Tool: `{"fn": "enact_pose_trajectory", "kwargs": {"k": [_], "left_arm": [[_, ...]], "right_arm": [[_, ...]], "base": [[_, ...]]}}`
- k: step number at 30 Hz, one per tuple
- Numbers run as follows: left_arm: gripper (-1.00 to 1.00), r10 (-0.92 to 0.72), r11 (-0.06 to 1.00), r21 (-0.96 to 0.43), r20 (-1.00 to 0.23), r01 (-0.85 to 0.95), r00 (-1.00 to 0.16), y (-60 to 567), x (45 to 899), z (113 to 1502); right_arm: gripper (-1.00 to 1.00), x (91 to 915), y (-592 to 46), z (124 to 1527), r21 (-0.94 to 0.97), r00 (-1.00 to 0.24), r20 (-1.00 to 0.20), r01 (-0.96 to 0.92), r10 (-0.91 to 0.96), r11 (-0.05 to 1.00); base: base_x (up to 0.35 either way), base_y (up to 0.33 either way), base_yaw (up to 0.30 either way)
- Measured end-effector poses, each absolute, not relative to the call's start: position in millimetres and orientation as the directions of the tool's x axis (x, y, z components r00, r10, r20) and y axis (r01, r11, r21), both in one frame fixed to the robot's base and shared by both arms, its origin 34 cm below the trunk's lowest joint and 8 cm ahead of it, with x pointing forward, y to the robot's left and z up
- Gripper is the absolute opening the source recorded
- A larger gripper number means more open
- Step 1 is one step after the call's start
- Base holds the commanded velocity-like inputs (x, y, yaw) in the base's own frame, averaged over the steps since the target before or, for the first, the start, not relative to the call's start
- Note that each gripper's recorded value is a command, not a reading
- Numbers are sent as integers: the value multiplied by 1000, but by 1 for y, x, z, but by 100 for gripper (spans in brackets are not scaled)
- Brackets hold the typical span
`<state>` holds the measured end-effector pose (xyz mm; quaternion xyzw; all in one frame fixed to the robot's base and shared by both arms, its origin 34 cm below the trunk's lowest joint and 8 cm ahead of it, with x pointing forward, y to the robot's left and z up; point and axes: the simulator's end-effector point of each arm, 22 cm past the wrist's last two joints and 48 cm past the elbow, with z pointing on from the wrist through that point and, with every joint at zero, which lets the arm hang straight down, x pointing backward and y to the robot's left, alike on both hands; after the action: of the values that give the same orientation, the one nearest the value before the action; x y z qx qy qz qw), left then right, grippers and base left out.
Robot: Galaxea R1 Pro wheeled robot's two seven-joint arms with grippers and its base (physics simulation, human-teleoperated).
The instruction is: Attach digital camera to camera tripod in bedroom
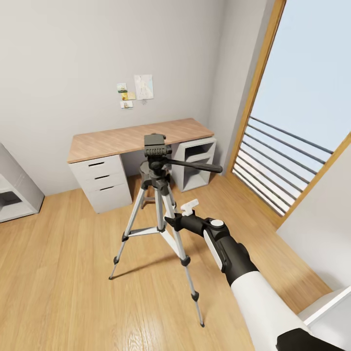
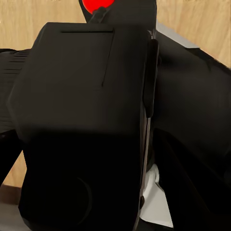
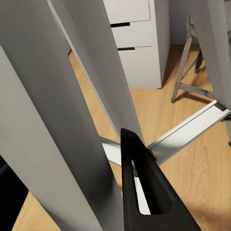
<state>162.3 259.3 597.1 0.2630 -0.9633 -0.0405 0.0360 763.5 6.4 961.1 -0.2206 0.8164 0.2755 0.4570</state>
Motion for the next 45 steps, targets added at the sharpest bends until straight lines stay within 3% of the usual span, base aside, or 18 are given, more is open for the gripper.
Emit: {"fn": "enact_pose_trajectory", "kwargs": {"k": [8,16,22,25,27,34,37,45], "left_arm": [[-100,-488,872,22,-36,-489,-872,283,233,596],[-100,-362,920,-148,38,-363,-932,294,347,640],[-100,-261,957,-162,-108,-242,-959,337,529,751],[-100,-320,942,-196,-284,-272,-904,366,680,854],[-100,-352,933,-182,-268,-311,-897,379,698,861],[-100,-413,898,-311,-345,-313,-843,337,831,974],[-100,-421,883,-405,-462,-237,-781,292,910,1109],[-100,-329,900,-436,-669,-7,-666,195,957,1303]], "right_arm": [[-100,764,6,961,246,-485,-867,-612,-111,752],[-100,764,-1,957,237,-488,-864,-607,-120,758],[-100,765,-8,954,230,-491,-862,-603,-128,764],[-100,766,-11,953,225,-490,-862,-602,-131,766],[-100,766,-11,952,226,-492,-861,-601,-131,767],[-100,766,-12,953,227,-494,-859,-600,-132,767],[-100,766,-12,955,223,-491,-860,-601,-135,767],[-100,766,-12,954,225,-493,-860,-600,-133,768]], "base": [[0,0,0],[0,0,0],[0,0,0],[0,0,0],[0,0,0],[0,0,0],[0,0,0],[0,0,0]]}}
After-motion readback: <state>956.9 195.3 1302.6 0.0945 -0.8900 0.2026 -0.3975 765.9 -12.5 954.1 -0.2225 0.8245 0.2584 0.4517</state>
